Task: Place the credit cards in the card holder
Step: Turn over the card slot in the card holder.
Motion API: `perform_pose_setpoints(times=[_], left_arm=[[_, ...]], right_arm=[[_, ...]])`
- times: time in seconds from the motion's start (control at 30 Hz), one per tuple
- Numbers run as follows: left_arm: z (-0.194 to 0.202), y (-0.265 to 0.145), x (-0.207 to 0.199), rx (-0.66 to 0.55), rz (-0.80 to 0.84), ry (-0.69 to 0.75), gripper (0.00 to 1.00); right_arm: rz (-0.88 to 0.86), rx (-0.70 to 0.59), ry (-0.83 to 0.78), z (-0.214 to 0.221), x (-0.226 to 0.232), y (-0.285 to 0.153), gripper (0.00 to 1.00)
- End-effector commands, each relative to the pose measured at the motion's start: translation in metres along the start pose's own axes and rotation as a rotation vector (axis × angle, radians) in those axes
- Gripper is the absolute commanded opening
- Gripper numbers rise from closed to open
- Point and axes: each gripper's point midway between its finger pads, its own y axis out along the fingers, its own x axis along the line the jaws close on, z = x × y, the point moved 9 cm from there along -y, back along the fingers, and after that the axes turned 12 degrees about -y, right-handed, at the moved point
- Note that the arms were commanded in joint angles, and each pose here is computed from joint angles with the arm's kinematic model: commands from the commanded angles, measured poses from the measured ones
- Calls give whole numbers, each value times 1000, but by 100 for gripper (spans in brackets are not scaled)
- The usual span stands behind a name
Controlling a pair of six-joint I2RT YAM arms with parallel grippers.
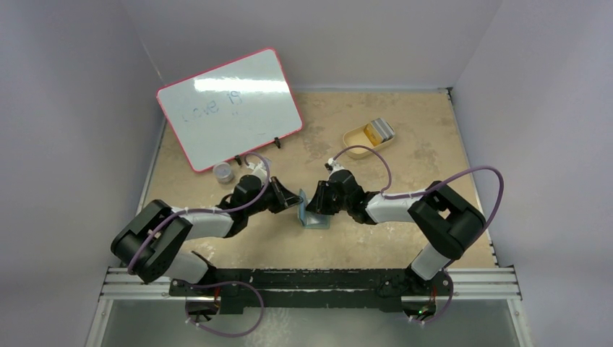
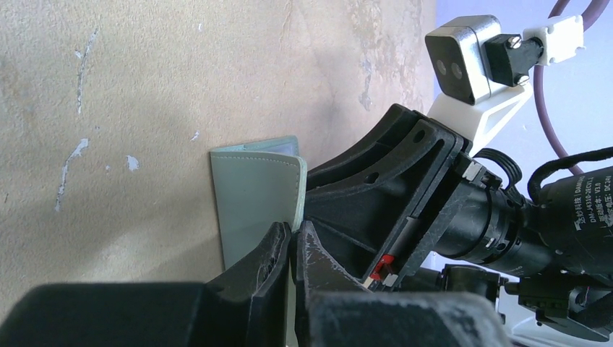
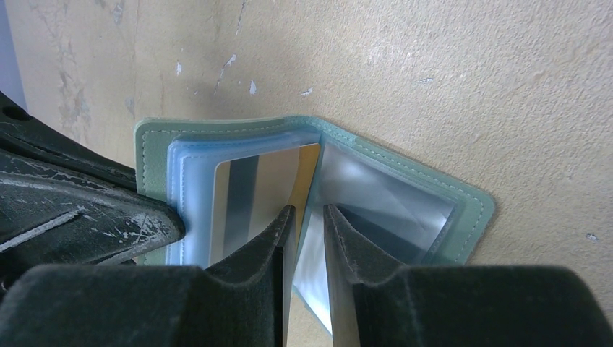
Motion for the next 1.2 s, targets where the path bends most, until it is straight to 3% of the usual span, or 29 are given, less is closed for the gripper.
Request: perform_pose_setpoints(times=[0.0,0.37,0.53,0.73,1.17], left_arm=[[2,0,-10,14,86,-2,4],[5,1,-8,29,141,-48,0],[7,3,-8,37,162,-70,5],[7,4,-2,30,133,-77,0],[1,5,-6,-1,50,-38,0]], right_arm=[[13,24,-13,8,-5,3,26],[13,26,-13,9,-6,1,26],[0,42,-11,12,-4,-3,26],[-11,35,-5,7,0,-11,26],[-154,-119,4,-26,33,-47,51]])
